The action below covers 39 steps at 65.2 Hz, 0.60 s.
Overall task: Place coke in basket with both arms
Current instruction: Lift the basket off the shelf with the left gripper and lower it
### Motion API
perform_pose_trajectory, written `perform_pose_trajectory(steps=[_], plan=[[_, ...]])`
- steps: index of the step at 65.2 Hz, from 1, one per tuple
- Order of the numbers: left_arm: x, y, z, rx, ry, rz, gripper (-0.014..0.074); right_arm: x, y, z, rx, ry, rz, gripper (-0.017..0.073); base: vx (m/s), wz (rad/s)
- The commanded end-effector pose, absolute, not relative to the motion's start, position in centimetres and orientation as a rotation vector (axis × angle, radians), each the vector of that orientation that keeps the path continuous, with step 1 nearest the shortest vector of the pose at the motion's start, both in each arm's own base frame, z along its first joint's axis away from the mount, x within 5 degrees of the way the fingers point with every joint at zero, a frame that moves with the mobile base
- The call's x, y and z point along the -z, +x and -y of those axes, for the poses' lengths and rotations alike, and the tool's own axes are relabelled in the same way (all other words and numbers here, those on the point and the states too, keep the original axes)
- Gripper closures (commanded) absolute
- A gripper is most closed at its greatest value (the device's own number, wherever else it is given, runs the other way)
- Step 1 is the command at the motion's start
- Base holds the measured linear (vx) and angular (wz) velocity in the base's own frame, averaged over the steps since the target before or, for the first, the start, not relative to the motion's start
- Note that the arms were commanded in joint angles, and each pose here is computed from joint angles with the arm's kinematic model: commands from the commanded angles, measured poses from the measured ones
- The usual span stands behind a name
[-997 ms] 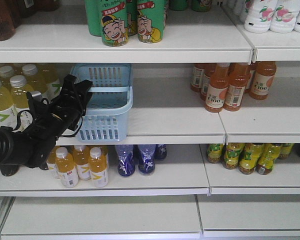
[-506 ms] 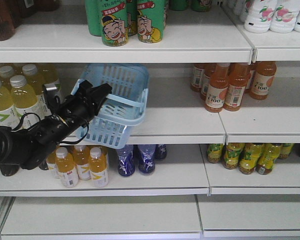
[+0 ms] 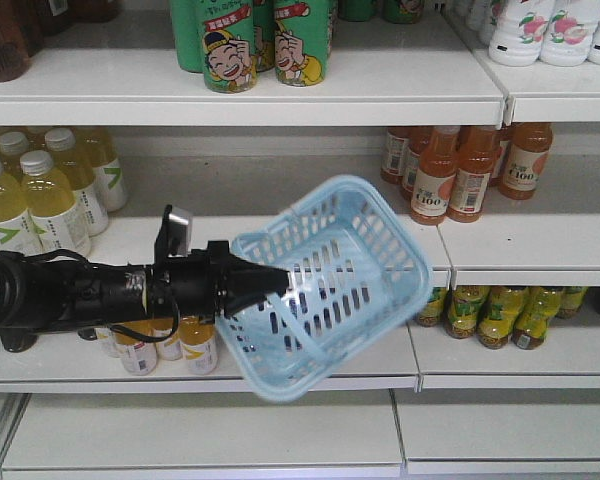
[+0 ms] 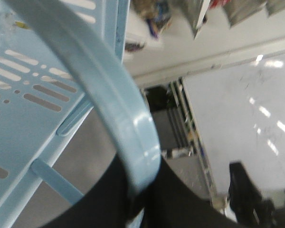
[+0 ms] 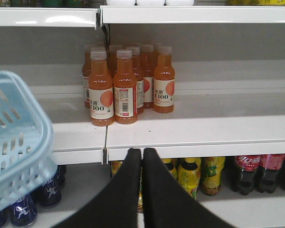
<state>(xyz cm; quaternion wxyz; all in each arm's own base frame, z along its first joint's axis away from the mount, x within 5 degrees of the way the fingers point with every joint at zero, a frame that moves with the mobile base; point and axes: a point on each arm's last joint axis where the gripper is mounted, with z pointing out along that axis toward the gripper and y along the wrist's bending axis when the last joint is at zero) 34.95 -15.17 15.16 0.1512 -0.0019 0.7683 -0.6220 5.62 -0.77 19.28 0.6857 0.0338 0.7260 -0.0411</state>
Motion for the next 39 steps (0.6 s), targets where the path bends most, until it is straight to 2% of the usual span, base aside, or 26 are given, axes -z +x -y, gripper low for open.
perform_pose_trajectory(steps=[1, 9, 24, 39], plan=[[-19.4, 32.6, 16.1, 2.039, 0.242, -2.140, 0.0601, -19.6, 5.6, 0.5, 0.089, 0.040, -1.554, 0.0564, 0.00, 0.00], [-20.4, 30.1, 16.9, 2.017, 0.396, -2.210, 0.0601, -19.6, 5.6, 0.5, 0.089, 0.040, -1.554, 0.0564, 0.00, 0.00], [-22.9, 25.0, 18.2, 2.040, 0.538, -2.181, 0.0601, -19.6, 5.6, 0.5, 0.089, 0.040, -1.554, 0.0564, 0.00, 0.00], [-24.8, 20.5, 18.0, 2.051, 0.631, -2.148, 0.0601, -19.6, 5.6, 0.5, 0.089, 0.040, -1.554, 0.0564, 0.00, 0.00]])
